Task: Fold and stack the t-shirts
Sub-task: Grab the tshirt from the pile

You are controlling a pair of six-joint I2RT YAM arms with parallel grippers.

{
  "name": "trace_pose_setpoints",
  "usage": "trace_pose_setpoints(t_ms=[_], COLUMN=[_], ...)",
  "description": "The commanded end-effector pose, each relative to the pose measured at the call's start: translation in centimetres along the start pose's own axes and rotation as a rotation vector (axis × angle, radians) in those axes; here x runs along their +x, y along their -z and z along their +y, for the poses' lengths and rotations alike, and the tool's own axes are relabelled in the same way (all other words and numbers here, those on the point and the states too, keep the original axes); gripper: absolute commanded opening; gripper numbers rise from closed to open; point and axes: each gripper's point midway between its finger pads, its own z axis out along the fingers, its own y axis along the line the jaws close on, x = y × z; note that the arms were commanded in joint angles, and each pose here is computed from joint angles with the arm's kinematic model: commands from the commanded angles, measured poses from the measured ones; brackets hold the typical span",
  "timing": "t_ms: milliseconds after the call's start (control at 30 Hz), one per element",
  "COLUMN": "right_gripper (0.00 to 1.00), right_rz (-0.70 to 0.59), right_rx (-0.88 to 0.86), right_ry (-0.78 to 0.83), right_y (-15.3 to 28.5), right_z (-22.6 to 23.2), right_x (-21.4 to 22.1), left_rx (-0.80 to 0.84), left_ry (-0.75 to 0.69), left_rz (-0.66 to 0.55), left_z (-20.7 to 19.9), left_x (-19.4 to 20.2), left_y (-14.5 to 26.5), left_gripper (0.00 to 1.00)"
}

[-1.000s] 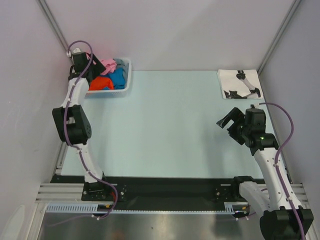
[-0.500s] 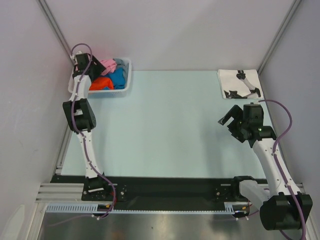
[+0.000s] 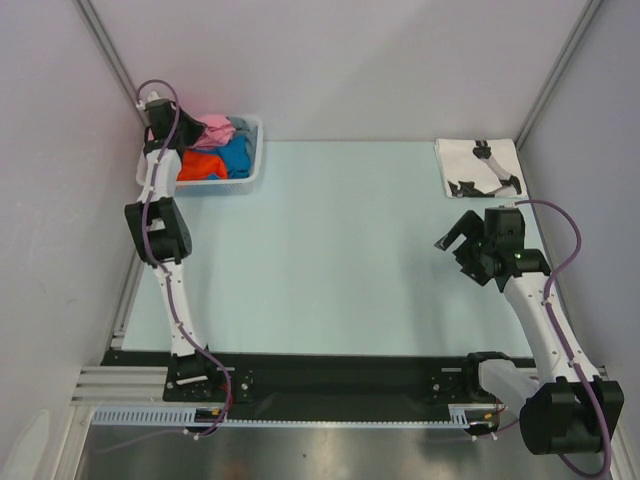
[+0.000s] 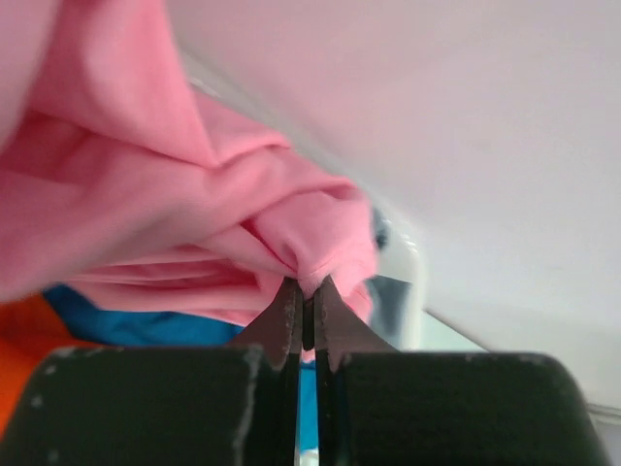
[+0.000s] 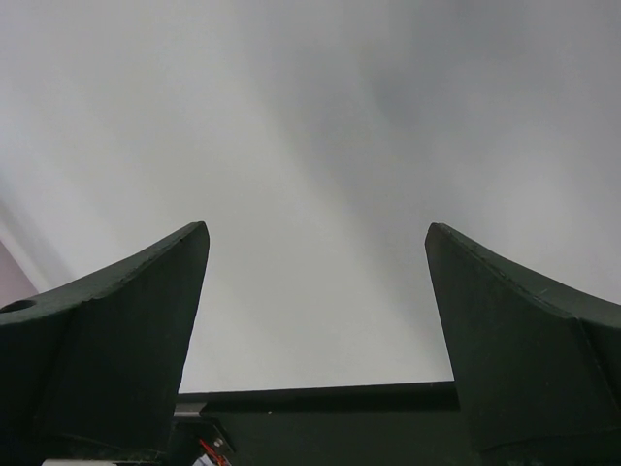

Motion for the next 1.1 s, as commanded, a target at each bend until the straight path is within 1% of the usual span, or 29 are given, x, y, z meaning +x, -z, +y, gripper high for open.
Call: trace_pose_setpoints(t_ms=[0, 67, 100, 133, 167, 200, 233, 300, 333, 367, 400, 467, 500, 533, 600, 633, 667, 700, 733, 767, 800, 833, 867, 900, 967, 1000, 1033, 1067], right_gripper=[0.98, 0.98, 0.98, 0.98, 0.97, 0.97, 0.96, 0.96, 0.96, 0.96, 0.96, 0.96, 0.96, 0.96, 0.96, 0.96, 0.96, 0.96, 0.96, 0.96, 0.99, 1.00, 1.00, 1.00, 1.00, 1.00, 1.00, 1.00], right_rz=[-0.026, -0.019, -0.016, -0.012, 0.002, 0.007, 0.014, 0.008, 0.010, 0.019, 0.023, 0.038, 0.044, 0.045, 0.059, 0.061, 0.060, 0.063, 0.064, 0.061, 0.064, 0.065, 0.065, 0.072, 0.079, 0.083, 0.091, 0.090], right_rx=[-0.046, -0.056, -0.065, -0.076, -0.094, -0.101, -0.107, -0.130, -0.144, -0.172, -0.183, -0.204, -0.213, -0.220, -0.239, -0.253, -0.256, -0.259, -0.257, -0.250, -0.244, -0.241, -0.239, -0.235, -0.232, -0.230, -0.228, -0.229], right_ry=[0.037, 0.049, 0.063, 0.069, 0.076, 0.081, 0.092, 0.128, 0.145, 0.165, 0.176, 0.205, 0.209, 0.208, 0.206, 0.205, 0.204, 0.201, 0.197, 0.193, 0.194, 0.193, 0.193, 0.194, 0.199, 0.203, 0.209, 0.213], right_y=[1.2, 1.4, 1.5, 1.6, 1.7, 1.8, 2.0, 2.7, 3.0, 3.4, 3.7, 4.2, 4.4, 4.6, 5.0, 5.3, 5.4, 5.5, 5.5, 5.5, 5.7, 5.7, 5.8, 5.8, 5.7, 5.6, 5.5, 5.6], right_z=[1.4, 1.6, 1.7, 1.9, 2.2, 2.4, 2.5, 3.6, 4.0, 4.8, 5.1, 5.7, 5.9, 5.9, 6.3, 6.5, 6.5, 6.5, 6.5, 6.3, 6.1, 6.0, 6.0, 5.8, 5.8, 5.8, 5.9, 5.9], right_x=[-1.2, -1.1, -1.1, -1.0, -0.8, -0.7, -0.6, -0.4, -0.1, 0.3, 0.6, 1.5, 1.7, 1.9, 2.4, 2.6, 2.6, 2.8, 2.9, 2.9, 2.9, 3.0, 3.0, 3.2, 3.5, 3.6, 3.9, 3.9], left_rx=[0.336, 0.441, 0.496, 0.618, 0.612, 0.685, 0.728, 0.779, 0.815, 0.846, 0.874, 0.956, 1.003, 1.051, 1.115, 1.172, 1.208, 1.217, 1.278, 1.313, 1.304, 1.364, 1.383, 1.391, 1.378, 1.380, 1.336, 1.325], left_ry=[-0.040, -0.059, -0.034, 0.046, 0.085, 0.108, 0.162, 0.157, 0.158, 0.157, 0.160, 0.153, 0.151, 0.144, 0.141, 0.127, 0.115, 0.100, 0.065, 0.043, 0.016, -0.030, -0.054, -0.074, -0.094, -0.122, -0.118, -0.126], left_rz=[-0.155, -0.179, -0.166, -0.143, -0.073, -0.075, -0.051, -0.018, -0.011, 0.025, 0.034, 0.030, 0.053, 0.040, 0.040, 0.024, 0.027, 0.038, 0.001, -0.002, 0.014, -0.033, -0.036, -0.041, -0.015, -0.027, 0.016, 0.033], left_z=[-13.4, -16.5, -17.9, -20.0, -19.0, -21.2, -20.7, -22.5, -23.6, -24.4, -25.2, -27.5, -29.4, -31.1, -33.5, -35.3, -36.8, -37.6, -39.5, -40.9, -41.6, -43.3, -44.3, -44.8, -45.2, -45.0, -44.2, -43.8], left_x=[-7.1, -7.8, -7.9, -7.8, -5.2, -4.9, -2.7, -0.8, -0.6, 1.0, 1.4, 1.2, 2.2, 1.5, 1.3, 0.2, 0.1, -0.1, -1.7, -1.9, -1.9, -3.4, -3.4, -3.5, -2.7, -2.7, -1.2, -0.1], left_y=[7.6, 9.8, 11.4, 13.0, 12.4, 14.9, 15.1, 16.7, 17.7, 18.3, 19.0, 21.7, 23.1, 25.0, 27.5, 29.7, 31.2, 32.2, 35.2, 37.1, 38.0, 41.8, 43.8, 45.5, 47.3, 49.7, 48.5, 48.7], left_gripper=[0.00, 0.00, 0.00, 0.00, 0.00, 0.00, 0.00, 0.00, 0.00, 0.00, 0.00, 0.00, 0.00, 0.00, 0.00, 0.00, 0.00, 0.00, 0.00, 0.00, 0.00, 0.00, 0.00, 0.00, 0.02, 0.06, 0.08, 0.11])
